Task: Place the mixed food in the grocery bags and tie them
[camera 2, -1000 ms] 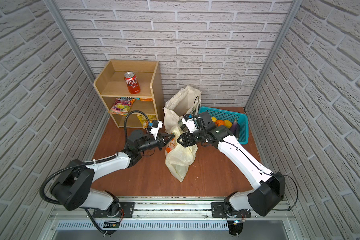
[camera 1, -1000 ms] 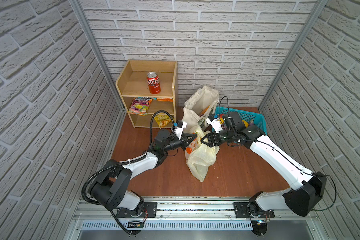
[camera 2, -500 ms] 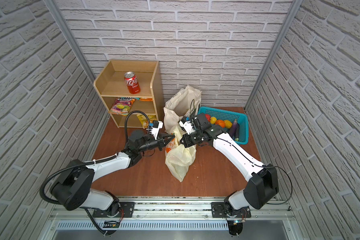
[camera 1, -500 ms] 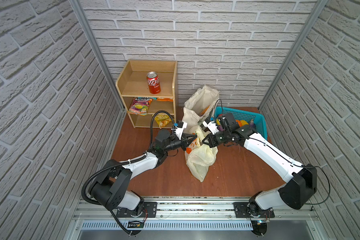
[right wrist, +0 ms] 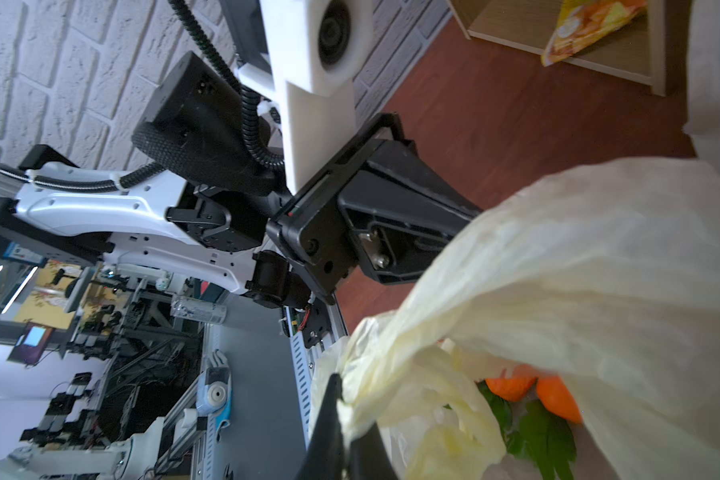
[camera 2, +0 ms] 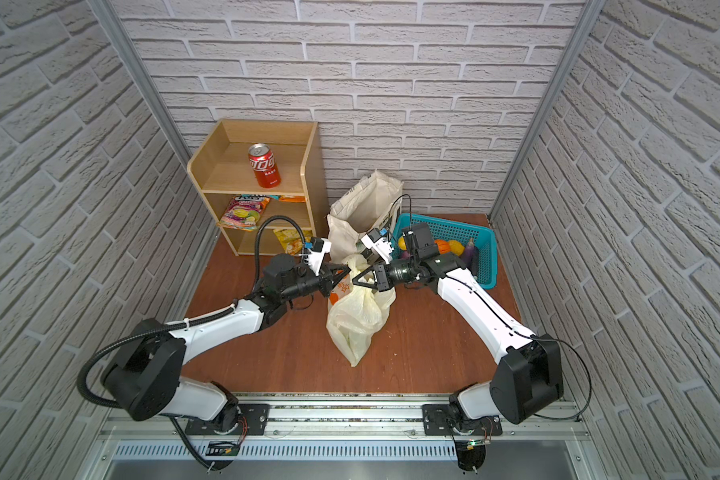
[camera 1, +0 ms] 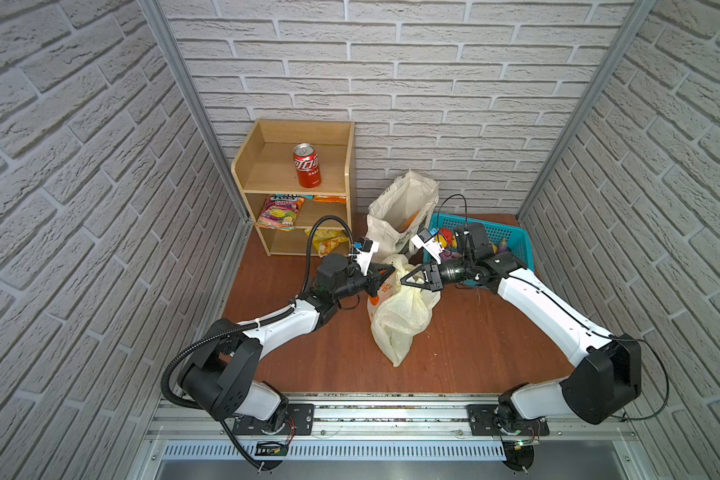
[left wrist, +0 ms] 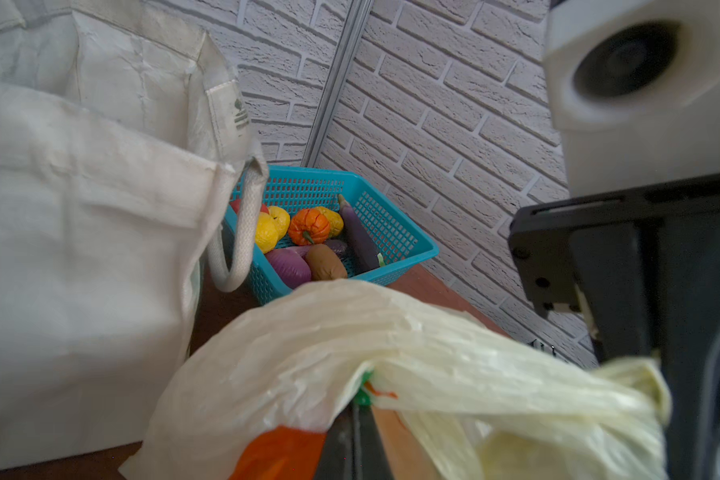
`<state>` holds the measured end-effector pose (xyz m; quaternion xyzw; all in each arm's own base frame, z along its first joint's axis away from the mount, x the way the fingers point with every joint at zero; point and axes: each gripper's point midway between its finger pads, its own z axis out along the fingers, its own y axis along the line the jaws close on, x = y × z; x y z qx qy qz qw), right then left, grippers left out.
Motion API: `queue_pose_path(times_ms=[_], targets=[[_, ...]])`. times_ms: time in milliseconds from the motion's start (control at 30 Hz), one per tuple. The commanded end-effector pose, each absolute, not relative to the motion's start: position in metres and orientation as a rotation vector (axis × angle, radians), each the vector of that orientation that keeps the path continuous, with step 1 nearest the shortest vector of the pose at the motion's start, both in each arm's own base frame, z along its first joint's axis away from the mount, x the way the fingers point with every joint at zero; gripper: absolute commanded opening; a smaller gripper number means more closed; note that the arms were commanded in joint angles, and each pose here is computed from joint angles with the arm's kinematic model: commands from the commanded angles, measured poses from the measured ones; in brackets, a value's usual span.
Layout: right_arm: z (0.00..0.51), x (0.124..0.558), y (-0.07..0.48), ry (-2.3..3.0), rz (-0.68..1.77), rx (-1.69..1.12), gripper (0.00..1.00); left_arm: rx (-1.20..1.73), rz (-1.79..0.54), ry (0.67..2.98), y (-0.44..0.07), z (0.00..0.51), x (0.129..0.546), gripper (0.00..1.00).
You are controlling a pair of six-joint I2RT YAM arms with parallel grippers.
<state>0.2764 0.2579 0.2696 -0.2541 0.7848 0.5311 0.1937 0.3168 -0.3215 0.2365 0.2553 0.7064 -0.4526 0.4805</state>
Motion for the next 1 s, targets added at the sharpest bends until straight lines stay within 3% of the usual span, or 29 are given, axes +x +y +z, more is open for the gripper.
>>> queue_pose_path(times_ms=[0,200,300,467,967], targets=[[0.283,0.265,0.268,2.083,1.653,-0.807,0.05,0.642,-1.112,1.645,-0.333,0.252,0.323,0.0],[0.276,0.27,0.261,2.087,1.638,-0.785,0.06,0.617,-1.143,1.606,-0.328,0.256,0.322,0.0],[0.272,0.276,0.253,2.069,1.651,-0.753,0.06,0.57,-1.107,1.62,-0.309,0.249,0.321,0.33],[0.263,0.283,0.246,2.067,1.661,-0.723,0.06,0.501,-1.053,1.624,-0.279,0.242,0.31,0.52],[0.253,0.28,0.237,2.063,1.694,-0.706,0.06,0.706,-1.283,1.482,-0.303,0.272,0.269,0.48]])
